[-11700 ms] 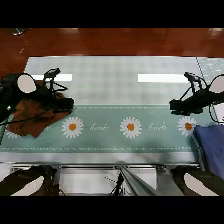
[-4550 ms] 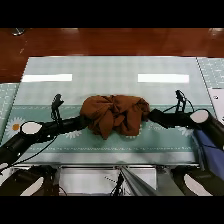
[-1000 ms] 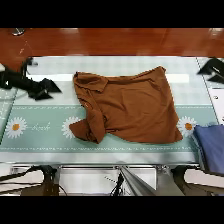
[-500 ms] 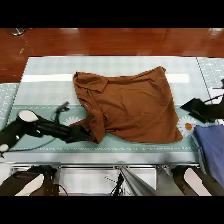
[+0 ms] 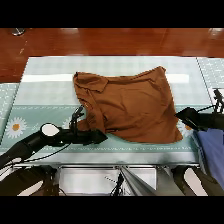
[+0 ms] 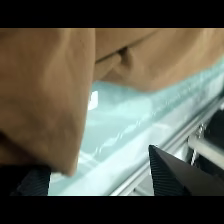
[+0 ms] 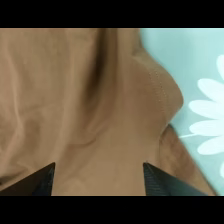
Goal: Fold the shirts.
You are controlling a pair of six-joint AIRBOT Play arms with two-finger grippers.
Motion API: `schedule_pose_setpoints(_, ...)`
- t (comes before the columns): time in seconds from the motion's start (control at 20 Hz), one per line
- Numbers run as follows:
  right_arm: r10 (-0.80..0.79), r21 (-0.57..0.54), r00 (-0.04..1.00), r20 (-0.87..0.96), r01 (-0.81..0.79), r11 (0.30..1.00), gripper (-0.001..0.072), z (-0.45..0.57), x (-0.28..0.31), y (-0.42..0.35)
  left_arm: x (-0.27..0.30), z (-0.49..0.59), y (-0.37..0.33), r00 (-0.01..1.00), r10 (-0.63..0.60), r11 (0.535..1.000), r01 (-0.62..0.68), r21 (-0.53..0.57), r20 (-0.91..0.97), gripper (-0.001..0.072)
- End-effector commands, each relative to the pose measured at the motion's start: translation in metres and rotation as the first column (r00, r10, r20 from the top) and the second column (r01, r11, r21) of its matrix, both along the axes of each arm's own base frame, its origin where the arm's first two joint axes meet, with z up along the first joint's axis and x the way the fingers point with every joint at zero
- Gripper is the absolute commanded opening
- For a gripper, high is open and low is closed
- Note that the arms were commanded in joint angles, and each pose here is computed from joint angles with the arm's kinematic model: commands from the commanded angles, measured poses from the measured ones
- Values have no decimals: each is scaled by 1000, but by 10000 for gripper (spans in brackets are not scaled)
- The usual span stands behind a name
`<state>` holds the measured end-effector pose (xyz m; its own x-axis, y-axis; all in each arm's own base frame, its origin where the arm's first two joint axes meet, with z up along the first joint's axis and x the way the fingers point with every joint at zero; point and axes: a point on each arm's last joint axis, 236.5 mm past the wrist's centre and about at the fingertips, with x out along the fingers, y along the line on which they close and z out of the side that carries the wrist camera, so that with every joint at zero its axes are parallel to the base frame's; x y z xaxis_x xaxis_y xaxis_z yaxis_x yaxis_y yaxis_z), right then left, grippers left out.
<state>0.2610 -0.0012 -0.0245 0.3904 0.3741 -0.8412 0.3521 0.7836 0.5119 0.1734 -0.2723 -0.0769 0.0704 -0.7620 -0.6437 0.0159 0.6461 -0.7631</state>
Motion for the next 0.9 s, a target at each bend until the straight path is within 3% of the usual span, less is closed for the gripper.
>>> schedule_pose_setpoints(0.0, -27, -28, 1000, 7, 27, 999, 623, -2, 2, -10, 6, -12, -5, 999, 44, 999, -44, 27, -3, 584)
schedule_pose_setpoints(0.05, -66, -44, 998, 3, 66, 997, 624, -4, 1, -21, 7, -14, -6, 999, 43, 999, -42, 30, -9, 264)
schedule_pose_setpoints(0.1, -104, -58, 994, -10, 104, 993, 624, -6, -2, -33, 10, -13, -7, 999, 42, 999, -42, 30, -5, 40)
schedule_pose_setpoints(0.3, -136, -147, 964, -227, 105, 984, 624, -30, -59, -61, 24, 10, -21, 998, 8, 1000, -7, -13, 59, 34)
schedule_pose_setpoints(0.5, -71, -44, 942, -327, 60, 997, 624, -50, -83, -24, 39, 28, -30, 995, 10, 999, -6, -41, 101, 34)
schedule_pose_setpoints(0.85, -30, -33, 913, -407, 18, 999, 624, -75, -89, -23, 39, 33, -34, 994, 2, 999, 3, -52, 105, 35)
